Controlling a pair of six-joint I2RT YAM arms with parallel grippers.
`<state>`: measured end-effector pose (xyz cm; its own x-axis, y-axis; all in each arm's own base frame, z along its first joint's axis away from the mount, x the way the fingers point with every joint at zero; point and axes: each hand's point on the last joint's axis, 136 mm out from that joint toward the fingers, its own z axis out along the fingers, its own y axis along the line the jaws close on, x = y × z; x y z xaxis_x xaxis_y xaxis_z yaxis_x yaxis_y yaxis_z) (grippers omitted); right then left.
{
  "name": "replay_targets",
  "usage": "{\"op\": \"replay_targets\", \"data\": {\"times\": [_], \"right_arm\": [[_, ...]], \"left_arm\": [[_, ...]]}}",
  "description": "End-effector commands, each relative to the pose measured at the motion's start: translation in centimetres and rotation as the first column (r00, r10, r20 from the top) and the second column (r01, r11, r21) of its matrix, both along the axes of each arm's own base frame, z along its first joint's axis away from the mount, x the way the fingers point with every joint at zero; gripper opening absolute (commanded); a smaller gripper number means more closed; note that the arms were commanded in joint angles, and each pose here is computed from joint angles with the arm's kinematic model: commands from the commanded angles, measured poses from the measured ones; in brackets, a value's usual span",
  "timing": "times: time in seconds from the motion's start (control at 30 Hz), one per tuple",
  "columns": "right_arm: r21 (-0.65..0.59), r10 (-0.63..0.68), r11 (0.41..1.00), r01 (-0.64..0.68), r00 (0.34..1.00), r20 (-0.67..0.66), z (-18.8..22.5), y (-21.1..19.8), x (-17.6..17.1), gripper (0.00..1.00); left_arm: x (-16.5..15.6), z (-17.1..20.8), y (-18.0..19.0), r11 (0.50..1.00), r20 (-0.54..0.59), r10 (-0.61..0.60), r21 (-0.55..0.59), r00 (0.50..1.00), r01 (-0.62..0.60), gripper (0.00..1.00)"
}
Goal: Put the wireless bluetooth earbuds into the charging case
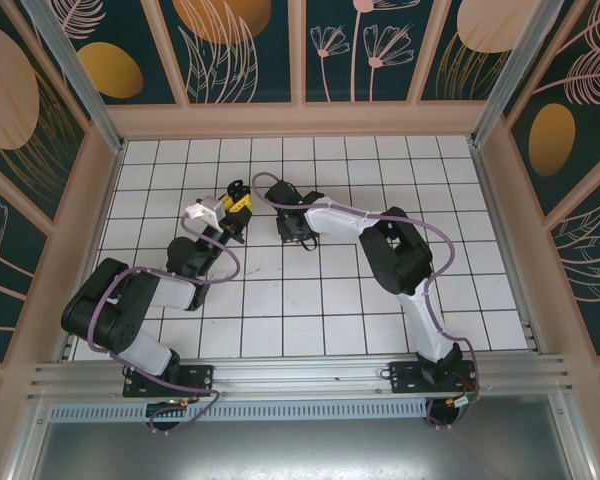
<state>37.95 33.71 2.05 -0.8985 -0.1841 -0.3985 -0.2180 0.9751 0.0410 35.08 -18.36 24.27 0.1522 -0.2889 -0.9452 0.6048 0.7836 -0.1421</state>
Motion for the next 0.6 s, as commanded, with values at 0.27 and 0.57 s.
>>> {"op": "replay_targets", "data": {"times": [0.27,0.57], "right_arm": [[0.093,-0.022,0.996,0.015,0.997,0.076,4.6,-0.3,0.0,0.15],[0.259,-0.068,0.966,-0.002,0.963,0.26,14.6,-1.9,0.6,0.15]], "left_arm": [[-2.9,6.0,0.3,0.996,0.231,-0.046,-0.069,0.972,0.063,0.0],[-3.9,6.0,-1.9,0.984,0.252,-0.179,0.042,0.951,0.174,0.0]]}}
